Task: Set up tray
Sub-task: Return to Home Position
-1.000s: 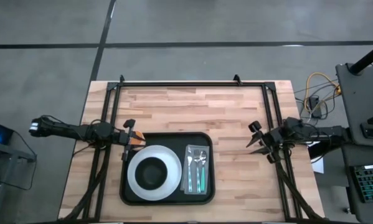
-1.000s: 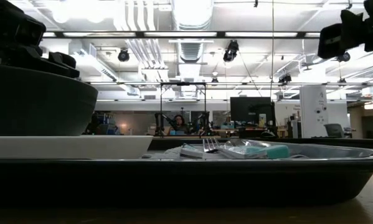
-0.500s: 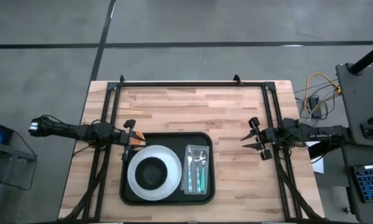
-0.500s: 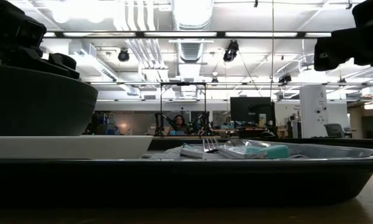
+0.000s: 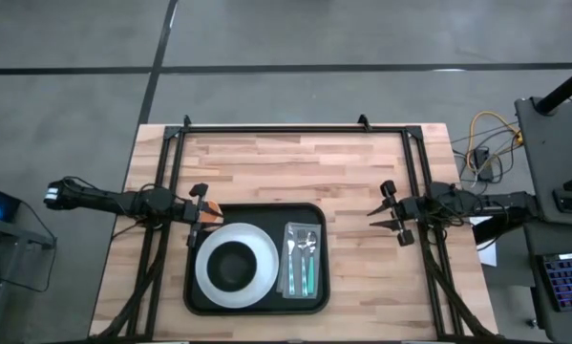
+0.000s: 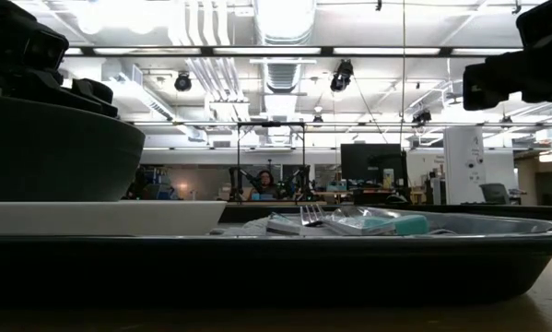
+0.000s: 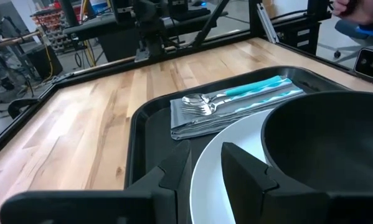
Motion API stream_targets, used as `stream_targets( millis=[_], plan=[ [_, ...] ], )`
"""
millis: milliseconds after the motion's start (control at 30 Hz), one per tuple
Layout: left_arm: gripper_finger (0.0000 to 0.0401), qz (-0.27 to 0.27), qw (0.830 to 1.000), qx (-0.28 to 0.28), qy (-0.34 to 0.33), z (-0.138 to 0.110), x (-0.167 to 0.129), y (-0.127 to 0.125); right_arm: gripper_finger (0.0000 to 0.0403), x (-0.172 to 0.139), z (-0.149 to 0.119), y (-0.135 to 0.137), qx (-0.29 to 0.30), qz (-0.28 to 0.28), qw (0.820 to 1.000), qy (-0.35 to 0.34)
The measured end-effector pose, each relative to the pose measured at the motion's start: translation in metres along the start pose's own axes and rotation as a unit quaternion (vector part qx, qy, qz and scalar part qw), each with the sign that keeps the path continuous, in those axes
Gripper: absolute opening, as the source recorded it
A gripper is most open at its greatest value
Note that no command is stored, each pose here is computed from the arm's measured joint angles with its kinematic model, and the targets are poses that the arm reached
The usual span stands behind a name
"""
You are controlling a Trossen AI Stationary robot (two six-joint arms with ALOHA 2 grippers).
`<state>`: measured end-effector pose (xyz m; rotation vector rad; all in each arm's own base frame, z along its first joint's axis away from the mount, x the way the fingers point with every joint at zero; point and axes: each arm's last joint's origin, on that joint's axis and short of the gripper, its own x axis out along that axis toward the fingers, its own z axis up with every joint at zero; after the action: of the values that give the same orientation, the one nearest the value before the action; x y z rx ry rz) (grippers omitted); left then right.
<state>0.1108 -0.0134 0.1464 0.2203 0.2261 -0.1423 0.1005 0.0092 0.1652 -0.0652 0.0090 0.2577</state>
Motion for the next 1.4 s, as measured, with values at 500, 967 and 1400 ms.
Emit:
stream_targets(
  millis=[500,967,1400],
  plan=[
    [0.0071,0.000,1.000,0.000,0.000,-0.0001,0.0000,0.0000,0.0112,-0.0001,0.0001,0.0000,0.004,0.000,1.000,-0.001],
    [0.0071,0.000,1.000,0.000,0.000,0.0000,0.0000,0.0000,0.0111,-0.0001,0.0003,0.0001,0.004,0.001,1.000,-0.001],
    [0.0071,0.000,1.000,0.000,0.000,-0.0002,0.0001,0.0000,0.0111,-0.0001,0.0002,0.0001,0.004,0.001,1.000,-0.001]
  ],
)
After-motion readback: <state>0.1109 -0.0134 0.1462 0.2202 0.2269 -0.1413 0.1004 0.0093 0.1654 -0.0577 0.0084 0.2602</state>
